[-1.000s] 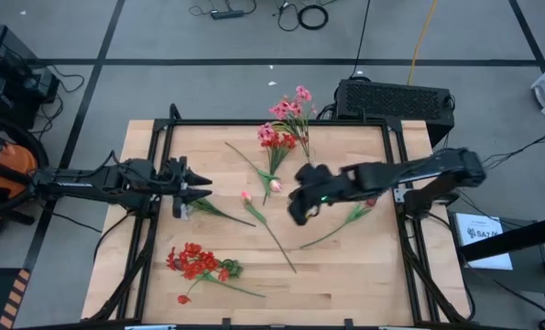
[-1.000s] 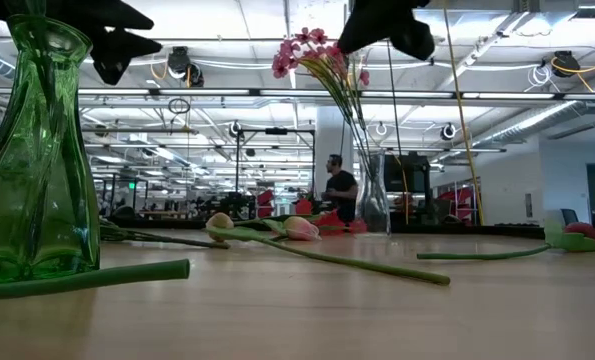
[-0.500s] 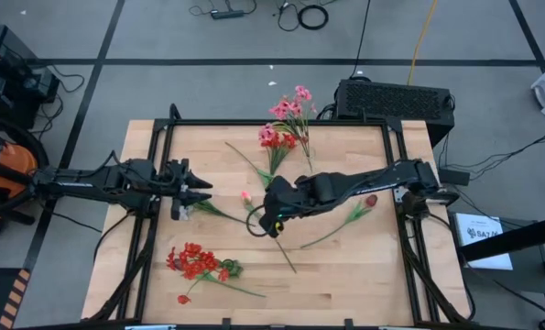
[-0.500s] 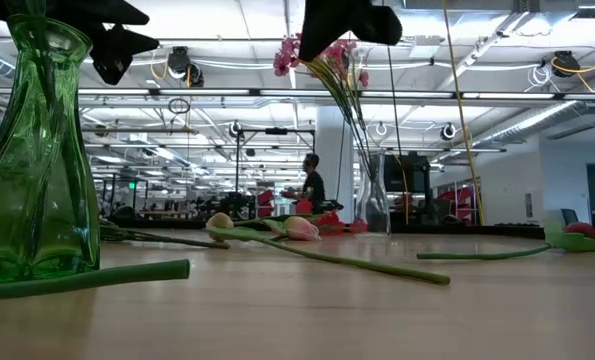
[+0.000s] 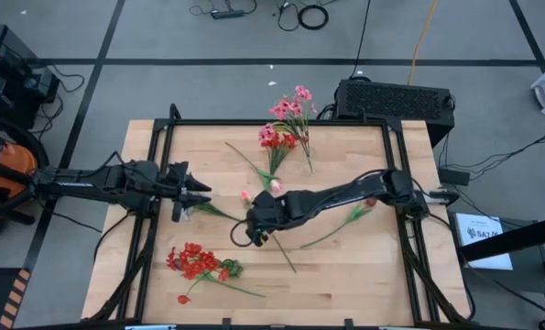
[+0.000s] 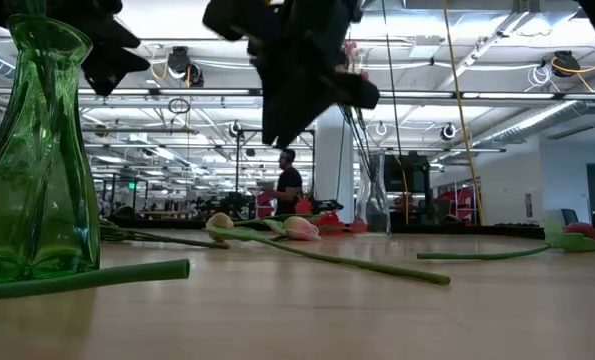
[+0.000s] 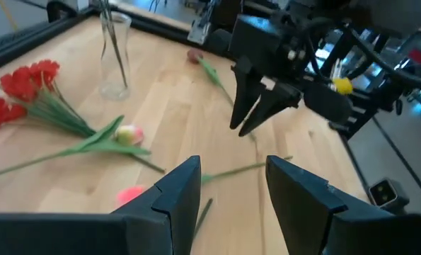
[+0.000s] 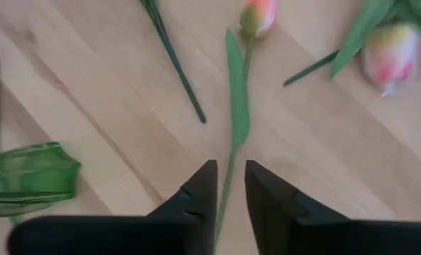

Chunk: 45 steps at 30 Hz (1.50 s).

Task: Sort flowers into vase by color
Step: Put the bottom pink flower into the transparent vase

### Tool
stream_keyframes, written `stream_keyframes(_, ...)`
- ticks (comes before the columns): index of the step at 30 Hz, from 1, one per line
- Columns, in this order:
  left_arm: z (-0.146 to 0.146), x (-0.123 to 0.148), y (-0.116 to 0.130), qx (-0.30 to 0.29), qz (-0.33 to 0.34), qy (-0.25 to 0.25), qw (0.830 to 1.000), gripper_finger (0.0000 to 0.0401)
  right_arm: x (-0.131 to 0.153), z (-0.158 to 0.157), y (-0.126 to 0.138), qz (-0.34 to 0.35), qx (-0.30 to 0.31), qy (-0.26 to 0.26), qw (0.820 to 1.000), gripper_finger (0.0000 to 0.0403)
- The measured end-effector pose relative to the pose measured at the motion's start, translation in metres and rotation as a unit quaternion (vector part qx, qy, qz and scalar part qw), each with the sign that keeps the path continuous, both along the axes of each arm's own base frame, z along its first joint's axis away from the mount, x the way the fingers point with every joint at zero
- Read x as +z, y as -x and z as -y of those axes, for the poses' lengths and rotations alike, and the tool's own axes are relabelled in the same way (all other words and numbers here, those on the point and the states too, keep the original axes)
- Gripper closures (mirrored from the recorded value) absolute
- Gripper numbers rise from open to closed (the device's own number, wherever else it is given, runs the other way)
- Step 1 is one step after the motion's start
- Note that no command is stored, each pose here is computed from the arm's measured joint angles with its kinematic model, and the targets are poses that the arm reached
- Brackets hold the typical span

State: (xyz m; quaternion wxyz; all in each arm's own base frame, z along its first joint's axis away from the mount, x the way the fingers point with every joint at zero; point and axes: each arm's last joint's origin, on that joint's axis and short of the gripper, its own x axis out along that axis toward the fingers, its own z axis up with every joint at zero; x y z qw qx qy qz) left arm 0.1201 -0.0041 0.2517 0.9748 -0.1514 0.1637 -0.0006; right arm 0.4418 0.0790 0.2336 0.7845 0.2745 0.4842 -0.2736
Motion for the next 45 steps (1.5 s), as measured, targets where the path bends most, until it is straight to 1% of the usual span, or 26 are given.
stream_keyframes(5, 0.0, -0.002, 0.001, 0.0, -0.012, -0.001, 1.0, 0.0233, -0.025, 0.001, -0.008, -0.023, 0.001, 0.005, 1.0, 0.0288)
stream_keyframes(8, 0.0, -0.002, 0.001, 0.0, -0.012, -0.001, 1.0, 0.0233, -0.041, 0.004, -0.014, -0.035, 0.0, 0.008, 0.999, 0.0267)
stream_keyframes(11, 0.0, -0.002, 0.001, 0.0, -0.013, -0.001, 1.0, 0.0233, -0.054, 0.008, -0.018, -0.043, -0.001, 0.001, 0.999, 0.0257)
stream_keyframes(14, 0.0, -0.002, 0.001, 0.0, -0.013, 0.0, 1.0, 0.0233, -0.064, 0.011, -0.023, -0.049, 0.007, -0.015, 0.999, 0.0258)
stream_keyframes(16, 0.0, -0.002, 0.001, 0.0, -0.013, 0.0, 1.0, 0.0233, -0.071, 0.014, -0.024, -0.057, 0.007, -0.017, 0.998, 0.0261)
stream_keyframes(20, 0.0, -0.002, 0.001, 0.0, -0.013, 0.0, 1.0, 0.0233, -0.08, 0.018, -0.026, -0.068, 0.005, -0.02, 0.997, 0.0272)
stream_keyframes(23, 0.0, -0.003, 0.001, 0.0, -0.015, -0.001, 1.0, 0.0233, -0.087, 0.022, -0.028, -0.072, 0.005, -0.02, 0.997, 0.029)
stream_keyframes(26, 0.0, -0.003, 0.001, 0.0, -0.018, 0.0, 1.0, 0.0233, -0.093, 0.023, -0.029, -0.076, 0.003, -0.021, 0.997, 0.0322)
stream_keyframes(30, 0.0, -0.006, 0.002, 0.001, -0.032, 0.0, 0.999, 0.0233, -0.093, 0.024, -0.029, -0.075, 0.005, -0.021, 0.997, 0.0382)
stream_keyframes(31, 0.0, -0.006, 0.002, 0.002, -0.035, 0.005, 0.999, 0.0233, -0.093, 0.024, -0.029, -0.075, 0.009, -0.02, 0.997, 0.0391)
stream_keyframes(34, 0.0, -0.008, 0.003, 0.005, -0.044, 0.011, 0.999, 0.0233, -0.085, 0.024, -0.027, -0.077, 0.018, -0.016, 0.997, 0.0392)
stream_keyframes(36, 0.0, -0.008, 0.003, 0.005, -0.044, 0.011, 0.999, 0.0233, -0.073, 0.025, -0.023, -0.078, 0.02, -0.014, 0.997, 0.0393)
stream_keyframes(39, 0.0, -0.008, 0.003, 0.005, -0.043, 0.011, 0.999, 0.0233, -0.043, 0.027, -0.013, -0.066, 0.017, 0.004, 0.998, 0.0399)
stream_keyframes(45, 0.0, -0.008, 0.003, 0.005, -0.043, 0.01, 0.999, 0.0233, 0.023, 0.029, 0.013, -0.017, 0.001, 0.087, 0.996, 0.0399)
